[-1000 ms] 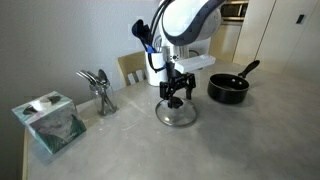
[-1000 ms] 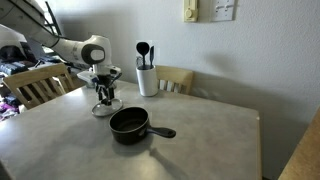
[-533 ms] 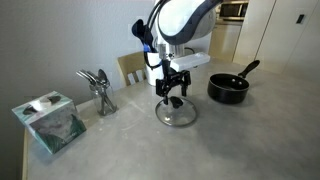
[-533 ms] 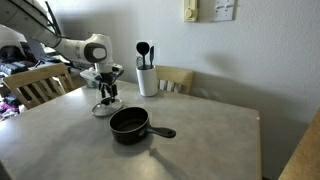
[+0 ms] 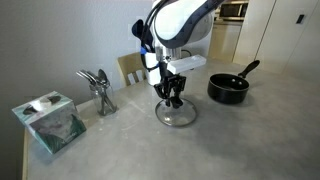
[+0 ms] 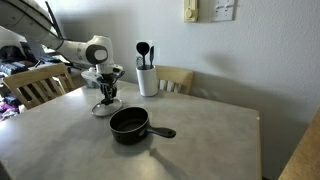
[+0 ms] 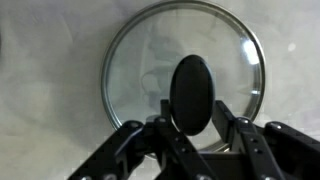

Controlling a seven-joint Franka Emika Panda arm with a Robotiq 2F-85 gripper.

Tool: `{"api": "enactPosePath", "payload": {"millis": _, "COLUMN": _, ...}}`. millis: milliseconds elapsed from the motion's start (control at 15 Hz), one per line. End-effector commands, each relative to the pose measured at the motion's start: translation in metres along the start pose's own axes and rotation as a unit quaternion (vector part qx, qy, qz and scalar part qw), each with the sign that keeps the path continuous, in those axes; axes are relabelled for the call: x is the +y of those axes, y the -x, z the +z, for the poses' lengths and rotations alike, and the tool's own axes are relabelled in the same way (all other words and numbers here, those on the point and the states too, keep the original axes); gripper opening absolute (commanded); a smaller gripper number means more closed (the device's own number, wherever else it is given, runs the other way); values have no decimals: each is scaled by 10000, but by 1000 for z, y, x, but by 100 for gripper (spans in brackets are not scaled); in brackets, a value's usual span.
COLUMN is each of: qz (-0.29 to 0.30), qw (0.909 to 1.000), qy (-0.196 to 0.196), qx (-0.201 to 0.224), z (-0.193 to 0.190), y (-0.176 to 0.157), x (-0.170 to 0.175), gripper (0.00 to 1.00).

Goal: Pick up the lid from the table and close the pot

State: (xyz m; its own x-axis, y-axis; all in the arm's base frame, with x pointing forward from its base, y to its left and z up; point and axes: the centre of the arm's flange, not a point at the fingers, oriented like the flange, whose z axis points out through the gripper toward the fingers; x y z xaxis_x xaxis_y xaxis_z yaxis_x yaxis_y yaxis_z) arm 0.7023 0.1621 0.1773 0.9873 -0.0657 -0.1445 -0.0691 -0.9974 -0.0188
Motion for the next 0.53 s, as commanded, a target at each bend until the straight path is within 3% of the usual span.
{"api": "enactPosePath", "payload": {"millis": 0, "qz": -96, "qw": 9999, "qy": -24, "qx": -86, "z": -1, "y": -6, "x": -2, "gripper": 16}}
{"api": "enactPosePath", "payload": {"millis": 67, "qz": -115, "qw": 9999, "qy": -22, "qx": -98, "z": -3, "y": -5, "x": -3, "gripper": 11}}
{"api": "enactPosePath", "payload": {"millis": 467, "qz": -312, "qw": 9993, "qy": 150, "qx": -173, "z": -27, "y": 6, "x": -7, "gripper": 11}}
